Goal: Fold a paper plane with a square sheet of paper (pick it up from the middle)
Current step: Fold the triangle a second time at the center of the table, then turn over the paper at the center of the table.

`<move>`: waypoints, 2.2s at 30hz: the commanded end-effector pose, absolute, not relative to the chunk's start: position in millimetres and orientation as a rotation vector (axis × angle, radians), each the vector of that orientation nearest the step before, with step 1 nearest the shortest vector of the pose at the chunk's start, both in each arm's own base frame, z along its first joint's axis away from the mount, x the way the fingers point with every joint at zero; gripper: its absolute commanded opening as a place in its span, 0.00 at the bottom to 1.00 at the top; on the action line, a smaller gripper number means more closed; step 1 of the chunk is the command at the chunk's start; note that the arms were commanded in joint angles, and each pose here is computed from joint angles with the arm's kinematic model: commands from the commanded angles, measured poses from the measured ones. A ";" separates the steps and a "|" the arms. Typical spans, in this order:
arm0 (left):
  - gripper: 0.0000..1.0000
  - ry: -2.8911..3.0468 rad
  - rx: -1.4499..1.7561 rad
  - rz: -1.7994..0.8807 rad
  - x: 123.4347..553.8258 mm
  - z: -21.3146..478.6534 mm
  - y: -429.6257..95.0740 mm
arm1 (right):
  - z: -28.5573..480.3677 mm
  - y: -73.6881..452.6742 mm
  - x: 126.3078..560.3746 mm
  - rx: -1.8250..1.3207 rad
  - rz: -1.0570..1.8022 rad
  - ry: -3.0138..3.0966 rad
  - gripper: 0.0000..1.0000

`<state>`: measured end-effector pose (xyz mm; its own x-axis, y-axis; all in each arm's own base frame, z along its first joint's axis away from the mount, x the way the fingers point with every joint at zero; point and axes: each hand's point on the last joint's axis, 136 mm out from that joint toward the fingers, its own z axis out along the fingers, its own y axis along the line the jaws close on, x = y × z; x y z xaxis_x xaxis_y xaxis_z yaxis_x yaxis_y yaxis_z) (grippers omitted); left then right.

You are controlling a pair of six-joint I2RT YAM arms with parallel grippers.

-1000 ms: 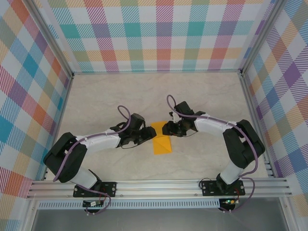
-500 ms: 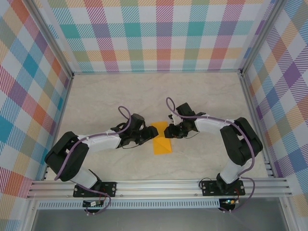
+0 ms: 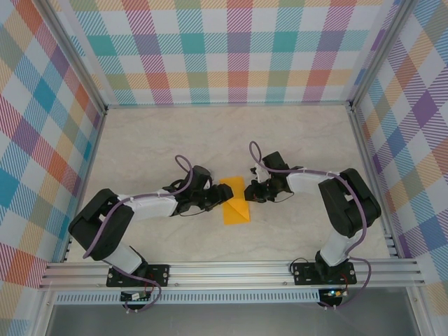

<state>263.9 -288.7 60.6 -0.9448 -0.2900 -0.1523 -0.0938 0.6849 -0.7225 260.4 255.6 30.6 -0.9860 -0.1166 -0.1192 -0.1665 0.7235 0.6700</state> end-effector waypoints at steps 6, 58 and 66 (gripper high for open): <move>0.52 2.678 -0.276 -1.148 260.4 48.9 -300.8 | 28.5 256.9 261.5 -0.203 1.161 2.852 0.11; 0.05 2.656 -0.256 -1.078 277.1 47.4 -306.3 | 81.6 232.2 266.1 -0.093 1.064 2.759 0.46; 0.02 2.638 -0.083 -0.944 275.9 102.0 -292.5 | 116.2 189.9 273.4 0.047 0.778 2.653 0.77</move>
